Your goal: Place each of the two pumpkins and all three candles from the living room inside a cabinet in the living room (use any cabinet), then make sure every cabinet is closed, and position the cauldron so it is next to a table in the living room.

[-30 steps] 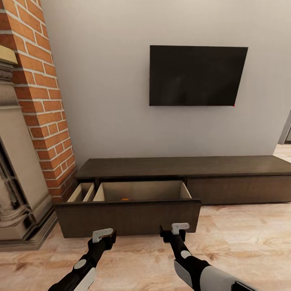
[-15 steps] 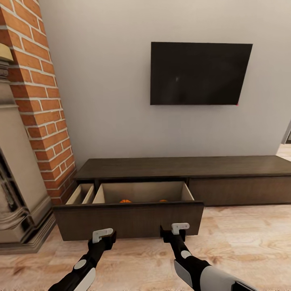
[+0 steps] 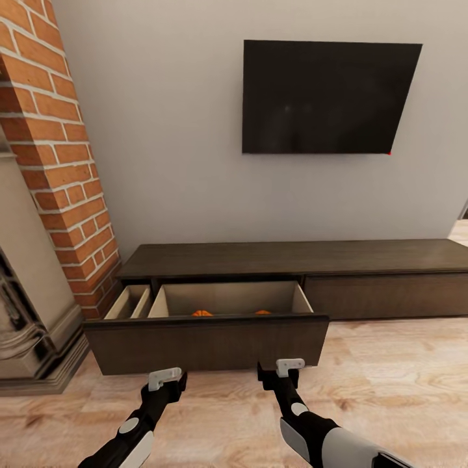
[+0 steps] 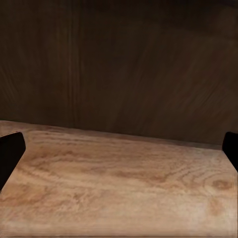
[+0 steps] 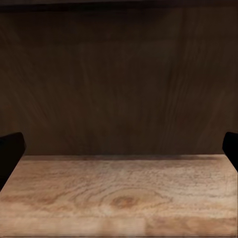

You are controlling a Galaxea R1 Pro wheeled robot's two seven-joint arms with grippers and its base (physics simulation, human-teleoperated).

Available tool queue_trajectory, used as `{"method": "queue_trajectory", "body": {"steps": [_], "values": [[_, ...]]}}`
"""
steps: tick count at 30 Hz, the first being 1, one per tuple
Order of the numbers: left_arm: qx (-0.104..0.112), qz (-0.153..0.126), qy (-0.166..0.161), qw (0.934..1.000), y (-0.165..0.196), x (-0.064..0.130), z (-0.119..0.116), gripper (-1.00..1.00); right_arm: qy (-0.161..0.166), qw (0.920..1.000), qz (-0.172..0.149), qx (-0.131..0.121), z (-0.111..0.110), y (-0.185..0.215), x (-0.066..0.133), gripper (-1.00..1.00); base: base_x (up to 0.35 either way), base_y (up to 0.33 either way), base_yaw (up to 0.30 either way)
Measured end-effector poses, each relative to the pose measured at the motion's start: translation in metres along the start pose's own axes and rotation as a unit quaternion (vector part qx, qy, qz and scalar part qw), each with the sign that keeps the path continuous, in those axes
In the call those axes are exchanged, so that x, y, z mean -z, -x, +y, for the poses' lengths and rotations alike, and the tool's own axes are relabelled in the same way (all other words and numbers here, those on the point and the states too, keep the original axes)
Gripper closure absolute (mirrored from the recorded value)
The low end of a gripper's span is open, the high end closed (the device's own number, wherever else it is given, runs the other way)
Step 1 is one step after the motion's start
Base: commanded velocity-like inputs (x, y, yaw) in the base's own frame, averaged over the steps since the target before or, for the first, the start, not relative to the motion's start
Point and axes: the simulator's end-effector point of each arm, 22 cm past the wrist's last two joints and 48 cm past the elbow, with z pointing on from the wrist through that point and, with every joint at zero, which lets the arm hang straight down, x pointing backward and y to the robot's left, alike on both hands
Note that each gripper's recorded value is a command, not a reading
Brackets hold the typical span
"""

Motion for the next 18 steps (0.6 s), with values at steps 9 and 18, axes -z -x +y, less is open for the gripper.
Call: {"method": "queue_trajectory", "body": {"steps": [9,18], "values": [[0.001,0.014,0.005,0.9999,-0.016,-0.004,0.004,-1.00,0.000,0.9999,0.014,-0.001,0.000,-0.017,-0.003,-1.00,0.000,0.000,0.000],[0.003,0.015,0.015,0.9998,-0.017,-0.004,0.007,-1.00,0.000,0.9999,0.014,-0.001,0.000,-0.017,-0.003,-1.00,0.048,0.007,0.000]]}}
